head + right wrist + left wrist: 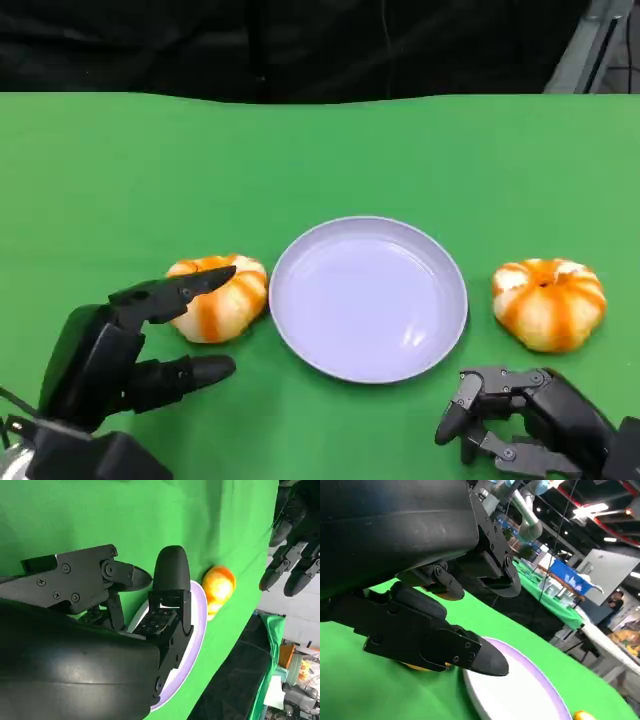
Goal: Grasp the bread from the table and place it into the plate.
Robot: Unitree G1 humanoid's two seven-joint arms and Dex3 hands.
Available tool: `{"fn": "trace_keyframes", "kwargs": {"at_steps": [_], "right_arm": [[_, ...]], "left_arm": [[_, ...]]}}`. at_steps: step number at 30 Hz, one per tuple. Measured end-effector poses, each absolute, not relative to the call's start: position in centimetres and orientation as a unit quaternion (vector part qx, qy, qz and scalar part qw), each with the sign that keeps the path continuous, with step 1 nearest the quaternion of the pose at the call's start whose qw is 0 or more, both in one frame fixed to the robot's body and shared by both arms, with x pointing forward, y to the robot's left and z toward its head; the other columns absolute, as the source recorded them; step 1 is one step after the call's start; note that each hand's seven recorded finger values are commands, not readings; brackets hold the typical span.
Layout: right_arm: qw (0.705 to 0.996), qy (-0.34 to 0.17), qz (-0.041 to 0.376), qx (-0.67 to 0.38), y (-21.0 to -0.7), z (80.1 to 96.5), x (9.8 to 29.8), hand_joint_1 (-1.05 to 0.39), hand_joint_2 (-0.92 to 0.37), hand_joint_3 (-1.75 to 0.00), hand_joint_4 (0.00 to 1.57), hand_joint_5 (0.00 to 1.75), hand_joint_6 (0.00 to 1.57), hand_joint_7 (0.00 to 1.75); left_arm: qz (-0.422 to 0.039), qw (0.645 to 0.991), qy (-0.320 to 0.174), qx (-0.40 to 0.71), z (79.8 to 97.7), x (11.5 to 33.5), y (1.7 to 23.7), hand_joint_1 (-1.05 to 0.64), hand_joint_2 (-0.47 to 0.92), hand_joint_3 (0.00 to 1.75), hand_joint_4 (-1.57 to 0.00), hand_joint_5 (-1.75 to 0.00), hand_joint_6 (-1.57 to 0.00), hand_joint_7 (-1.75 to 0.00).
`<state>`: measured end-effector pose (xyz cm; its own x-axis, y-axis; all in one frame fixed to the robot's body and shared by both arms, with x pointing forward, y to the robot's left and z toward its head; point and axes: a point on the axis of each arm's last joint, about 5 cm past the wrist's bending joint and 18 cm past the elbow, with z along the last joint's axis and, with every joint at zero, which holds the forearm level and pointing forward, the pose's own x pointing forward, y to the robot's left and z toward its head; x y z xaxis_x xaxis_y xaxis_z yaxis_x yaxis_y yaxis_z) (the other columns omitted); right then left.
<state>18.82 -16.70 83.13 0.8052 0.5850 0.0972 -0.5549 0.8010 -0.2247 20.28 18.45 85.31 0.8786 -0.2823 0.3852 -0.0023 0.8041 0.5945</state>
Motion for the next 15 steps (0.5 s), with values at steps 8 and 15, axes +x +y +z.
{"fn": "trace_keyframes", "kwargs": {"at_steps": [8, 15], "right_arm": [[0.946, -0.081, 0.301, -0.093, -16.7, 83.1, 18.8, -0.01, -0.92, -0.46, 0.72, 1.51, 0.82, 1.03], [0.946, -0.081, 0.301, -0.093, -16.7, 83.1, 18.8, -0.01, -0.92, -0.46, 0.72, 1.51, 0.83, 1.02]], "left_arm": [[-0.069, 0.874, -0.24, 0.416, 85.6, 22.2, 18.0, -0.8, 0.92, 0.09, -0.46, 0.0, -0.56, 0.0], [-0.071, 0.864, -0.233, 0.44, 85.4, 22.6, 17.8, -0.82, 0.92, 0.09, -0.44, 0.0, -0.56, 0.0]]}}
